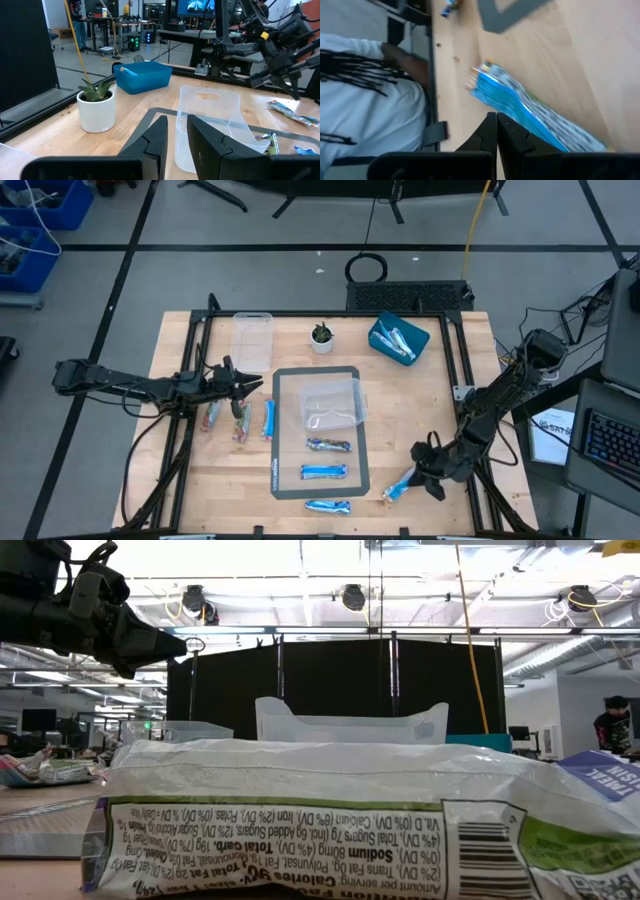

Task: Pick and place Granola Bars by type
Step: Put the snack into the right bin

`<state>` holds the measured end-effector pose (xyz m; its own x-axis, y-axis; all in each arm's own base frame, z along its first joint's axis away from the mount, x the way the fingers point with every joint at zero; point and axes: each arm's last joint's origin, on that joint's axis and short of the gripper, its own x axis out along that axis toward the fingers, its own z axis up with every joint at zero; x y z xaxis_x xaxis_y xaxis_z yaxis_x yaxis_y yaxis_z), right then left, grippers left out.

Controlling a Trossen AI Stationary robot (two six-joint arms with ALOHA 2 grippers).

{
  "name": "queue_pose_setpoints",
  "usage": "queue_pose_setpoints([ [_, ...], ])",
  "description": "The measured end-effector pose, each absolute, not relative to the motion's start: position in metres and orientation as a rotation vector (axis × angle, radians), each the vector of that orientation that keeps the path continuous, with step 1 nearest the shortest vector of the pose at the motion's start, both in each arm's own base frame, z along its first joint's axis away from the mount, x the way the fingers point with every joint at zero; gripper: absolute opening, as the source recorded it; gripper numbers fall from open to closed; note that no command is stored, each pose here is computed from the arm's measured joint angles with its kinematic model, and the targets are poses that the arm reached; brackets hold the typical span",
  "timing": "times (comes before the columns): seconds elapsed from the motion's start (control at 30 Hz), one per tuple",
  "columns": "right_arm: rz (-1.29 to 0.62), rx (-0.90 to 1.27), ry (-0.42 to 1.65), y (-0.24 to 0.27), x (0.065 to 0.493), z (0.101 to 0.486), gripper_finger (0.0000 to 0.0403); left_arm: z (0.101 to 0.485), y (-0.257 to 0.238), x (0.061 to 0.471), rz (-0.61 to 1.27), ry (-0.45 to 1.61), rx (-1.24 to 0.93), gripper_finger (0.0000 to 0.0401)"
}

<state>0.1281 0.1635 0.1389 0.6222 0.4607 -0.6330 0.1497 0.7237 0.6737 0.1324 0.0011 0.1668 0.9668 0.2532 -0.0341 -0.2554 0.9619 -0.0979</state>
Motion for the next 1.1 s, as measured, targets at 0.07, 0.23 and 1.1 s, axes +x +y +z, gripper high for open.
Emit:
queue_pose_setpoints([
  [0.07, 0.165, 0.792, 0.934, 0.163, 0.126, 0.137, 0.0000, 0.167, 0.001, 0.132, 0.257, 0.021, -0.102, 0.0079],
  [0.23, 0.123, 0.792, 0.983, 0.160, 0.123, 0.133, 0.0000, 0.167, 0.001, 0.132, 0.258, 0.021, -0.102, 0.0079],
  [1.1, -0.239, 0.466, 0.864, 0.131, 0.116, 0.118, 0.0000, 0.167, 0.001, 0.132, 0.258, 0.022, -0.102, 0.0079],
])
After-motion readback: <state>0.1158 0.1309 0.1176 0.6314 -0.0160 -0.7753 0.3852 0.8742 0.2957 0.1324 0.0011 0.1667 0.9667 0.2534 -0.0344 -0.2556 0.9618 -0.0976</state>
